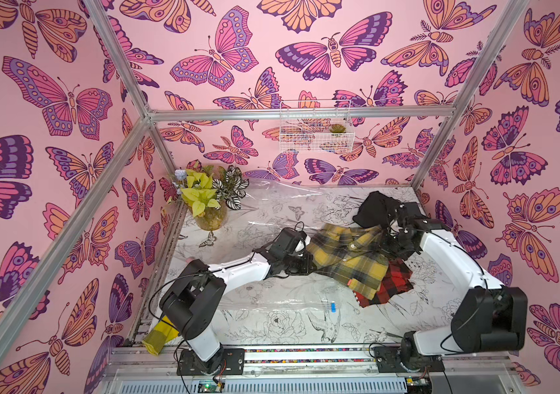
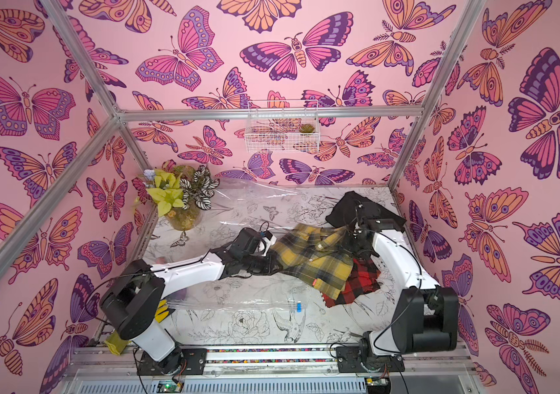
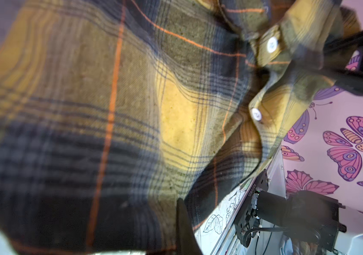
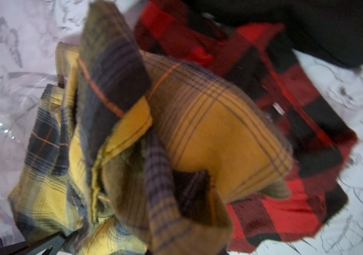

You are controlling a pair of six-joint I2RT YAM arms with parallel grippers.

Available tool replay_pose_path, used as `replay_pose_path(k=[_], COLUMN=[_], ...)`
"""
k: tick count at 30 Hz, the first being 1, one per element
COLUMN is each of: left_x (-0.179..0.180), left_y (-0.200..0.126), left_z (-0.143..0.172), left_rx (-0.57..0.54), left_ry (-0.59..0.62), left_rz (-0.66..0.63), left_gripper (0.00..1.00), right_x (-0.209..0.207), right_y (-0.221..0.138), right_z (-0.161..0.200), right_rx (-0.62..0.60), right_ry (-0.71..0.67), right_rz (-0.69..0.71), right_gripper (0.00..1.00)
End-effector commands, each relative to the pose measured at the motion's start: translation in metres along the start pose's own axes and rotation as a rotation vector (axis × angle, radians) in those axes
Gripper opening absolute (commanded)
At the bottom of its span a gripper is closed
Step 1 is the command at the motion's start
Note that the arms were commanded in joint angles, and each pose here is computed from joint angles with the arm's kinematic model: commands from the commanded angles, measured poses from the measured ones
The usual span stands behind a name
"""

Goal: Place the folded shirt into the vacuum bag
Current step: Adjust the shirt in the vacuum bag, then pick up the shirt in the vacuum bag.

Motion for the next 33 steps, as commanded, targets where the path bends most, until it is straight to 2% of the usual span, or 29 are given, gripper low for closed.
replay_pose_path(k=[1, 4, 7, 10, 13, 16, 18, 20, 23, 26, 28, 33], left_x=[0.015, 0.027, 0.031, 0.035, 0.035, 0.031, 0.023, 0.009, -0.021, -0.048, -0.057, -0.057], left_y=[-0.009, -0.003, 0.004, 0.002, -0.013, -0.037, -0.049, -0.051, -0.036, -0.009, 0.009, 0.050], left_z=[0.016, 0.032, 0.042, 0.047, 0.049, 0.046, 0.039, 0.028, 0.009, -0.010, -0.022, -0.040], left_rx=[-0.054, -0.033, 0.004, 0.025, 0.041, 0.032, 0.029, 0.034, 0.054, 0.076, 0.071, 0.114], left_ry=[-0.090, -0.159, -0.174, -0.188, -0.175, -0.117, -0.057, 0.000, 0.074, 0.131, 0.146, 0.179], left_rz=[-0.051, -0.053, -0.061, -0.069, -0.134, -0.268, -0.347, -0.350, -0.251, -0.113, -0.031, 0.022], left_gripper=[0.00, 0.01, 0.11, 0.26, 0.41, 0.52, 0.56, 0.57, 0.57, 0.53, 0.48, 0.38], right_x=[0.024, 0.026, 0.019, 0.025, 0.028, 0.010, -0.009, -0.019, -0.023, -0.028, -0.028, -0.029], right_y=[0.011, 0.040, 0.065, 0.075, 0.063, 0.046, 0.037, 0.030, 0.041, 0.054, 0.064, 0.085], right_z=[-0.023, -0.032, -0.036, -0.041, -0.040, -0.025, -0.010, 0.010, 0.033, 0.039, 0.037, 0.035], right_rx=[-0.006, 0.082, 0.146, 0.169, 0.155, 0.130, 0.105, 0.069, 0.089, 0.091, 0.093, 0.081], right_ry=[-0.110, -0.120, -0.128, -0.127, -0.114, -0.053, 0.031, 0.076, 0.115, 0.134, 0.151, 0.199], right_rz=[-0.005, 0.001, 0.014, -0.065, -0.115, -0.137, -0.170, -0.211, -0.281, -0.283, -0.312, -0.345], right_gripper=[0.07, 0.08, 0.17, 0.44, 0.72, 0.82, 0.83, 0.82, 0.79, 0.74, 0.69, 0.63])
Point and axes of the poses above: each gripper's point midway between its finger pads, its own y axis out along the fingers, its own x axis along the line the jaws close on, z = x × y, the point moved 10 cm from there along -y, back along the fingers, and after that the axes turned 8 degrees about -y, right-handed, at the moved point
